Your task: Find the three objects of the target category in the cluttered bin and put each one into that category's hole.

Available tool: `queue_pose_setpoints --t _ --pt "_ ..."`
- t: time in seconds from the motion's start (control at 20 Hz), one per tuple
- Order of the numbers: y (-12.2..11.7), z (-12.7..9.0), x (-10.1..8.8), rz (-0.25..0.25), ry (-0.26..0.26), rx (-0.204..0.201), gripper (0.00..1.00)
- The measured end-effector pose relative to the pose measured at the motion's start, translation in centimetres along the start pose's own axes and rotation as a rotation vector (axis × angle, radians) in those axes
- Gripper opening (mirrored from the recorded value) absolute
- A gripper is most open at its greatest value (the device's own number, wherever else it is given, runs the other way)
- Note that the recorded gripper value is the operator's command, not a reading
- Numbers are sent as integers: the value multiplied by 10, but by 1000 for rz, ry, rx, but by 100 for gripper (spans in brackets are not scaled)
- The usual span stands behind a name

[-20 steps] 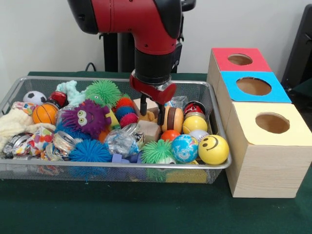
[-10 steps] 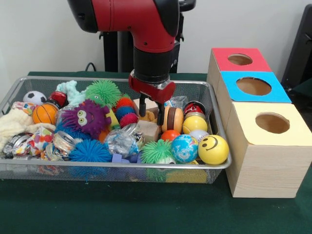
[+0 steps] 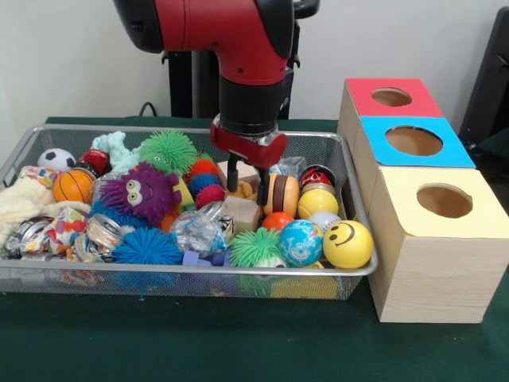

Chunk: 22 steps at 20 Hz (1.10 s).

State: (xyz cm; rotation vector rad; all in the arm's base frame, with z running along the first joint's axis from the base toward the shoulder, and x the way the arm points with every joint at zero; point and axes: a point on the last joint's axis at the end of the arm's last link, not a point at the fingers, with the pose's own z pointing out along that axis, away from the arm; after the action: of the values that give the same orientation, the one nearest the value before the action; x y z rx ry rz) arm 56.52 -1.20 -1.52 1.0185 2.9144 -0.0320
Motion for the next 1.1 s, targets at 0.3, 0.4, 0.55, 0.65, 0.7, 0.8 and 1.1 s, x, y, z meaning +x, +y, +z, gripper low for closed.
queue_pose_setpoints --t 0.3,0.4,0.55,0.65,0.7,0.8,1.1 --pt "14 5 9 -52 -32 -37 100" --pt "16 14 17 -77 -41 -49 100" --pt "12 31 26 -109 -49 -60 100" --pt "11 39 27 -124 -66 -74 100" --pt "10 43 24 -131 -86 -84 100" --pt "9 44 21 -136 -104 -90 100" --pt "7 46 20 -149 -135 -100 100"
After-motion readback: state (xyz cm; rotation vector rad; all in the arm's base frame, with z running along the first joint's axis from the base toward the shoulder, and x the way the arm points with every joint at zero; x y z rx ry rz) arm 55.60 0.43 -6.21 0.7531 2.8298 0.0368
